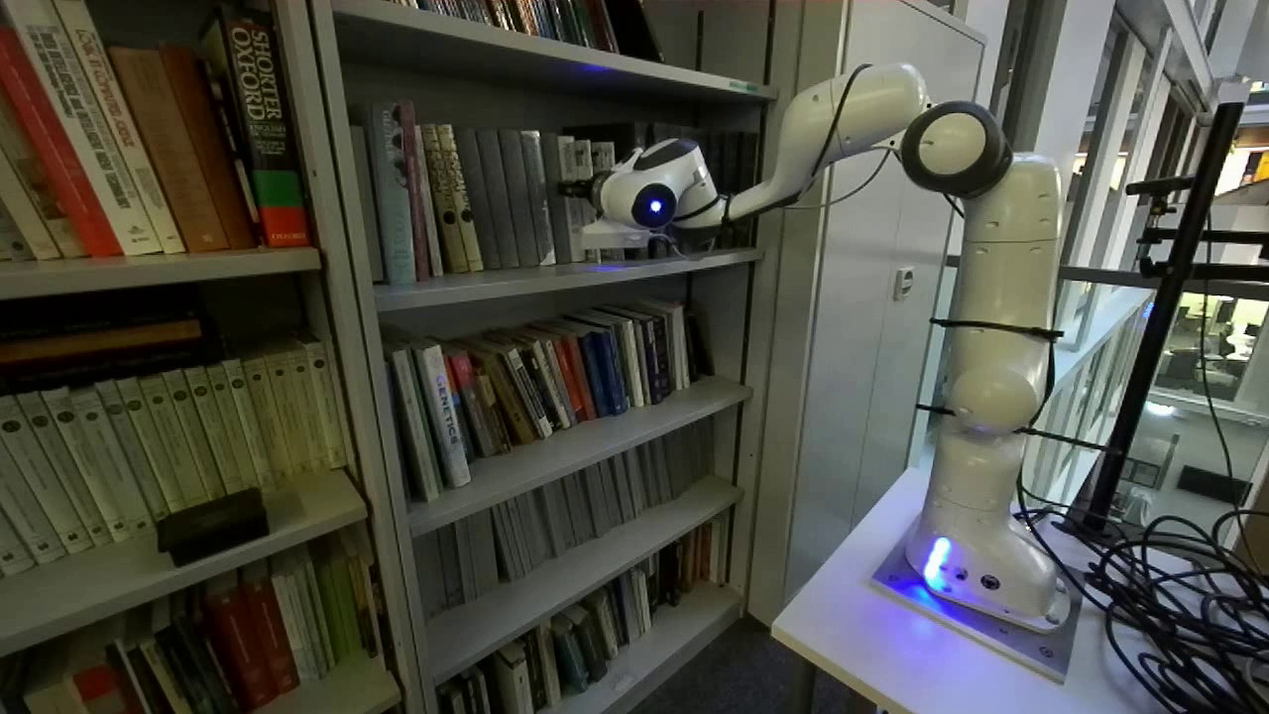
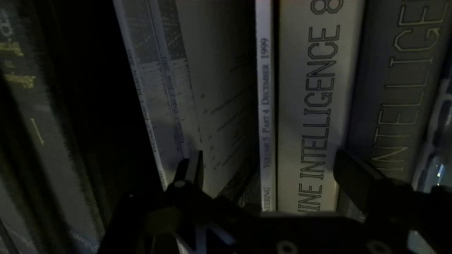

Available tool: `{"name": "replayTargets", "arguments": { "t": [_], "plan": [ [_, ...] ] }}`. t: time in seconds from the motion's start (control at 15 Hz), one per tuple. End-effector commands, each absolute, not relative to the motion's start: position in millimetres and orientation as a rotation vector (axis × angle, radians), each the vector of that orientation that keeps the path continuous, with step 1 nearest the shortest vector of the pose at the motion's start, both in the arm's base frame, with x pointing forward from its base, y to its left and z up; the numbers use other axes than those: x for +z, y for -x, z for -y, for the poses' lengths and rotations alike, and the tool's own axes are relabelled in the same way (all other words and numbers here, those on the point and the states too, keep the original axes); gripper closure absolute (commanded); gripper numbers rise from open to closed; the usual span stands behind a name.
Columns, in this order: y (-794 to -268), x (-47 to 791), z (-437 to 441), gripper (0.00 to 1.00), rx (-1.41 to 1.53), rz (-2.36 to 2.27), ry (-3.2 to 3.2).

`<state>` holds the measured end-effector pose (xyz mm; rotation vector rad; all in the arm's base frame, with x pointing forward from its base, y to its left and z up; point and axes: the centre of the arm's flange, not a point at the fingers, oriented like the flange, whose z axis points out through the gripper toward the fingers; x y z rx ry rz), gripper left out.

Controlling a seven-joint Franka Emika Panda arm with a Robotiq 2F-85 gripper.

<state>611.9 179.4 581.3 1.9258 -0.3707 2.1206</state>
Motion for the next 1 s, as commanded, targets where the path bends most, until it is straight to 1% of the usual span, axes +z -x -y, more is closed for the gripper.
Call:
{"name": "replayTargets", "arguments": {
  "t": [0.0,0.27,0.33,0.53,0.6,0.87,0.93],
  "plan": [
    [-627.2,588.5,-176.0,0.0,2.178,0.356,-1.885],
    [-630.3,591.2,-176.3,0.0,2.185,0.351,-1.879],
    [-630.7,591.8,-176.1,0.21,2.189,0.349,-1.879],
    [-631.3,593.7,-176.5,0.42,2.198,0.337,-1.878],
    [-632.0,594.4,-176.8,0.51,2.202,0.333,-1.875],
    [-635.5,595.3,-177.0,0.8,2.212,0.332,-1.867],
    [-635.8,595.3,-176.9,0.89,2.213,0.332,-1.866]
  ]
}}
